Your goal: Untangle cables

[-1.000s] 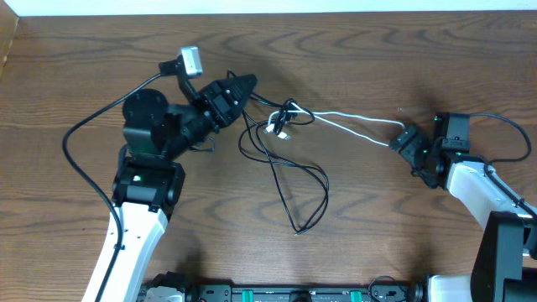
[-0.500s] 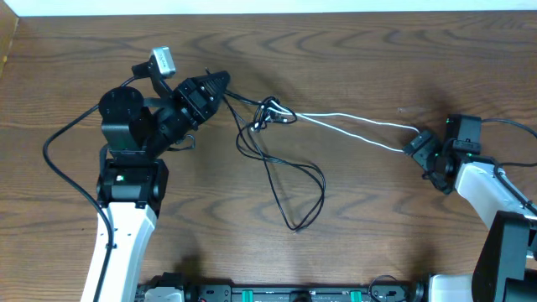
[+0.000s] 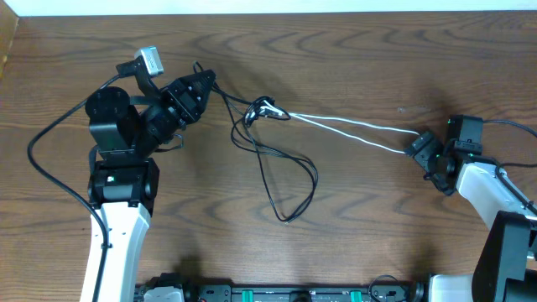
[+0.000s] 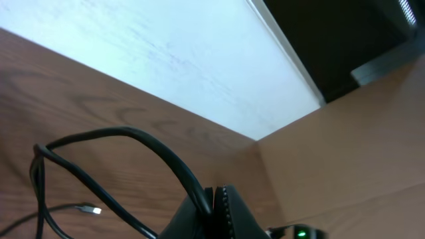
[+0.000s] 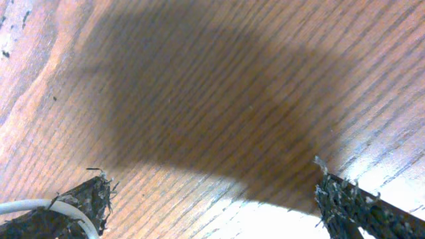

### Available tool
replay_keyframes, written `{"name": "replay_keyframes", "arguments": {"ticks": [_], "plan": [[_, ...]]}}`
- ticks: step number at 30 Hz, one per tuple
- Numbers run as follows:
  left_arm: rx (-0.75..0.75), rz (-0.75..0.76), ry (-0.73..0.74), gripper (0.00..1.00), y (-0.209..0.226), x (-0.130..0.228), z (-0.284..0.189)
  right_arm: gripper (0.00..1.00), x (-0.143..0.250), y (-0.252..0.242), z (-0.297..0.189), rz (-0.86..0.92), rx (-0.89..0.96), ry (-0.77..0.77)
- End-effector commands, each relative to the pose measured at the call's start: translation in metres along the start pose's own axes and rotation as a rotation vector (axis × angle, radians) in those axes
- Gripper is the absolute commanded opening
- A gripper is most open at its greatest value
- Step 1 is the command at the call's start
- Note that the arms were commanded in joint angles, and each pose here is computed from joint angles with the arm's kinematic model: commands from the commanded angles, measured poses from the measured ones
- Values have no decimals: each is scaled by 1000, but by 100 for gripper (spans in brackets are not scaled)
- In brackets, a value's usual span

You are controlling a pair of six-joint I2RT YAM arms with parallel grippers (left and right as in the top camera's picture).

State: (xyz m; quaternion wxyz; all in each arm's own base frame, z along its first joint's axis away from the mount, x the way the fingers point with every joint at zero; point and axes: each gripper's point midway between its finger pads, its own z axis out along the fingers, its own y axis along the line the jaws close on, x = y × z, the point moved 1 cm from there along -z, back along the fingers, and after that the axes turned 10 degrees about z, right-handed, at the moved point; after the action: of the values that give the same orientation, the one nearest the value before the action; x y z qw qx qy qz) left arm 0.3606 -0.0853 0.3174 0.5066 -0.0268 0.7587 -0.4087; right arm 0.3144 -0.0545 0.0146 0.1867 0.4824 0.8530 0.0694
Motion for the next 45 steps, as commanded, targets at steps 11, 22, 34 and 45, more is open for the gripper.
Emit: {"name": "replay_keyframes", "arguments": {"ticks": [11, 22, 34, 45], "plan": [[-154, 146, -17, 8, 23, -7, -8, 98, 33, -24, 19, -45, 15, 154], [-211, 76, 55, 8, 33, 15, -7, 1, 49, 32, 8, -181, -315, 270], [-384, 111, -17, 8, 53, 6, -9, 1, 50, 40, 4, -214, -380, 286], [-722, 261, -75, 8, 103, -14, -43, 1, 37, 6, 12, -164, -229, 248]]}}
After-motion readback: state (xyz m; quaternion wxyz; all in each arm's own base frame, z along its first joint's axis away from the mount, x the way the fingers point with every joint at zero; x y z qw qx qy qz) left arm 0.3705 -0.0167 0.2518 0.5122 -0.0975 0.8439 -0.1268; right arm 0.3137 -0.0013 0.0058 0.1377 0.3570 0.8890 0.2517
